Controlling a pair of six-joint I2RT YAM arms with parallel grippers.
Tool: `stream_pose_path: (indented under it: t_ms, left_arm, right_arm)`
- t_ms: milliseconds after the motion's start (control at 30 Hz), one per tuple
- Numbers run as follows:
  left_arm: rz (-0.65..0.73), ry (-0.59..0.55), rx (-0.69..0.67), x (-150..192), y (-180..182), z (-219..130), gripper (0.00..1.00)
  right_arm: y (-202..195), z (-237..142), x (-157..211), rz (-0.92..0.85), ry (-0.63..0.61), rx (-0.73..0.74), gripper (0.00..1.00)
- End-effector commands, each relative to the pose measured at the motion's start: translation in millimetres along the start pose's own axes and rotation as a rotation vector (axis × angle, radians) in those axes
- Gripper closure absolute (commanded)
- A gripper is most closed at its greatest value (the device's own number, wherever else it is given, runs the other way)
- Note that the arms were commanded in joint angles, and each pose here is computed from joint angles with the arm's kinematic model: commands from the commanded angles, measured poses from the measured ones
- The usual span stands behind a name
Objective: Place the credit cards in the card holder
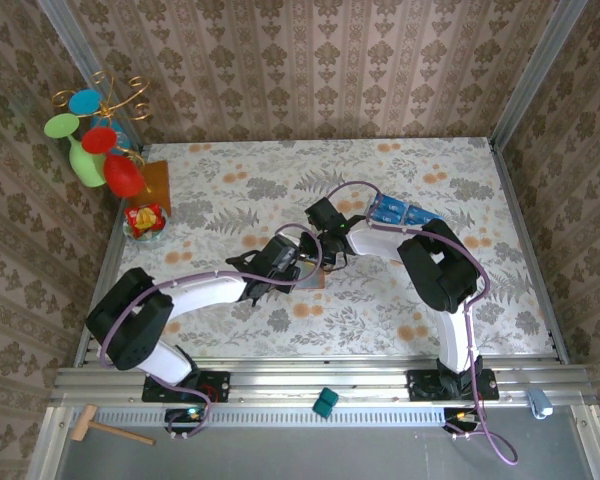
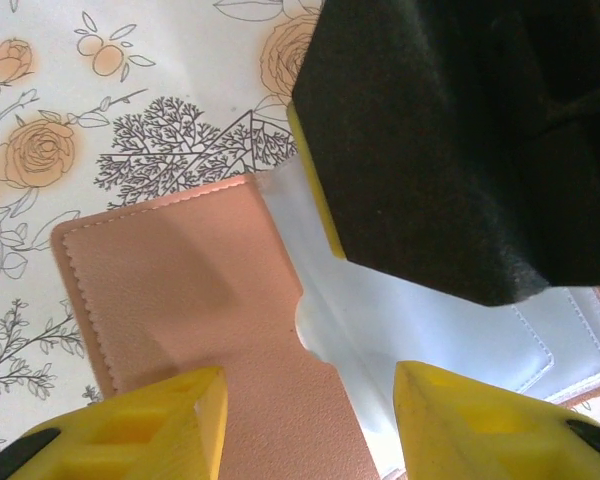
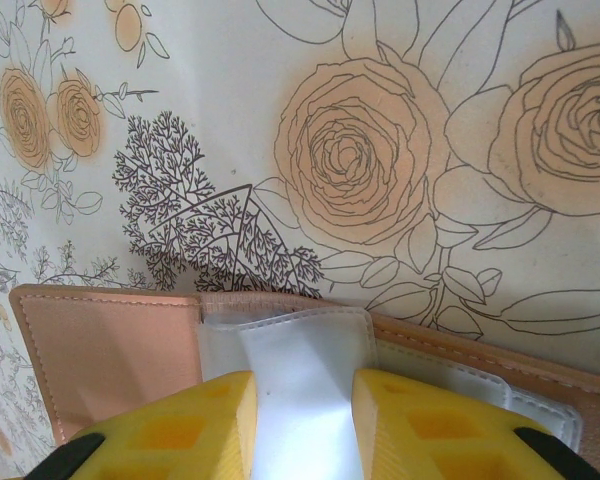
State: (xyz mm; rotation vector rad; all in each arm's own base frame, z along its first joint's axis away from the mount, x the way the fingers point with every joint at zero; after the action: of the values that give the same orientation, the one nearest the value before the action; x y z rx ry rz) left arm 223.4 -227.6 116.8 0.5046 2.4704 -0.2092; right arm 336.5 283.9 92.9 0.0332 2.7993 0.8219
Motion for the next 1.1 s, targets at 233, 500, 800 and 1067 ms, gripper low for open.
stream_pose_path:
  t_ms: [233, 500, 800, 1067]
  left_arm:
    - [0.057, 0.018, -0.054, 14, -1, 10, 0.52]
    - [0.077, 0.047, -0.077, 13, -1, 14, 0.57]
    - [0.078, 0.066, -0.096, 20, -1, 14, 0.55]
    - [-0.017, -0.028, -0.08, 20, 8, -5, 0.44]
  right_arm:
    - [-8, 6, 12, 0.017, 0.053, 0.036, 0.64]
    - [3, -11, -1, 0.017, 0.017, 0.0, 0.56]
    - [1, -7, 0, 0.033, 0.029, -0.009, 0.55]
    - [-8, -1, 7, 0.06, 0.049, 0.01, 0.56]
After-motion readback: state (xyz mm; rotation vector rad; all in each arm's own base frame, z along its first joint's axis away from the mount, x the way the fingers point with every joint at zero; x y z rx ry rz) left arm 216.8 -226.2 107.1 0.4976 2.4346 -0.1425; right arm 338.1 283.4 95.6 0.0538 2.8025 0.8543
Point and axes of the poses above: each hand's point on the last joint's axis, 136 mm out from that joint toward the fingers, its own z axis out along the fingers, its own y axis along the line the jaws close on, x = y × z, the point moved 8 cm from there along -z, back along the fingers, and after that the axes turned 5 degrees about -z, right-handed, at the moved point
